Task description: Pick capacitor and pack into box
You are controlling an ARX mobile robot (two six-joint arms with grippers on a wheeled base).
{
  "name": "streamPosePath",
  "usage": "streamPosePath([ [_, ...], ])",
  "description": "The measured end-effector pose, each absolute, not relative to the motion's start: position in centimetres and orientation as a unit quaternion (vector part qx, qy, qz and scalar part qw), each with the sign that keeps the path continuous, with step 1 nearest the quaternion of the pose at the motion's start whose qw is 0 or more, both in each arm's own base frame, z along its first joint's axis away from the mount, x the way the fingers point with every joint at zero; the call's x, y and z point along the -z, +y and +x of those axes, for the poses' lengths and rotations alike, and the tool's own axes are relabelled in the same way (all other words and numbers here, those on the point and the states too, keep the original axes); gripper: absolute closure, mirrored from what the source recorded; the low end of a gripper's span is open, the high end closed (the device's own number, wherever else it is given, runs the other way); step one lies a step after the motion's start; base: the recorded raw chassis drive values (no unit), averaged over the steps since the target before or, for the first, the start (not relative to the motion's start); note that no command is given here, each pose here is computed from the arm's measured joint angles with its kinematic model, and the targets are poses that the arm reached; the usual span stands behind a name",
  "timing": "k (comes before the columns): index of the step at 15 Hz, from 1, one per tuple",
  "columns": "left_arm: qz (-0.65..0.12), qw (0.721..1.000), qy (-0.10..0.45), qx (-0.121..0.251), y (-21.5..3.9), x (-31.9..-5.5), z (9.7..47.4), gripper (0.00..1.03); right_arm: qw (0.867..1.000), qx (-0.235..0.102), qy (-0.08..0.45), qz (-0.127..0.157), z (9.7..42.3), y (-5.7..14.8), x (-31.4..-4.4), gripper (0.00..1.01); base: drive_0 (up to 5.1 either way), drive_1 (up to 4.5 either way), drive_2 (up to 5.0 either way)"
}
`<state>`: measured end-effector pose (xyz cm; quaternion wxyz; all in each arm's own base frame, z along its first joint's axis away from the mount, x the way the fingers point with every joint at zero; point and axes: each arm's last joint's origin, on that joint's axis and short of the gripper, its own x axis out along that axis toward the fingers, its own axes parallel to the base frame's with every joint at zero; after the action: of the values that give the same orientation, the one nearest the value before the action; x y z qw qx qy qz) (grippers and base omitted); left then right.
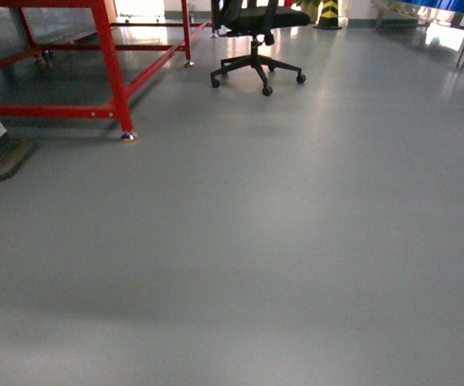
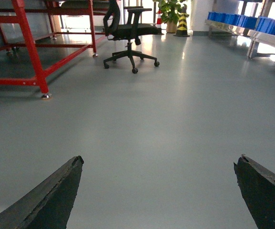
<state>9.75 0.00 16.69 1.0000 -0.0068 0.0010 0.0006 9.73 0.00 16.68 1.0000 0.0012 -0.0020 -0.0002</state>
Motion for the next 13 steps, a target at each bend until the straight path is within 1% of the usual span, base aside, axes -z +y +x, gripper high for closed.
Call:
streamPosePath([
  [13,-0.007,1.000,0.002,0.000,0.00,-16.67,9.75,0.60,1.000,0.000,-0.002,0.001,9.73,0.00,-16.69,0.03,-5.1,2.38,2.4],
])
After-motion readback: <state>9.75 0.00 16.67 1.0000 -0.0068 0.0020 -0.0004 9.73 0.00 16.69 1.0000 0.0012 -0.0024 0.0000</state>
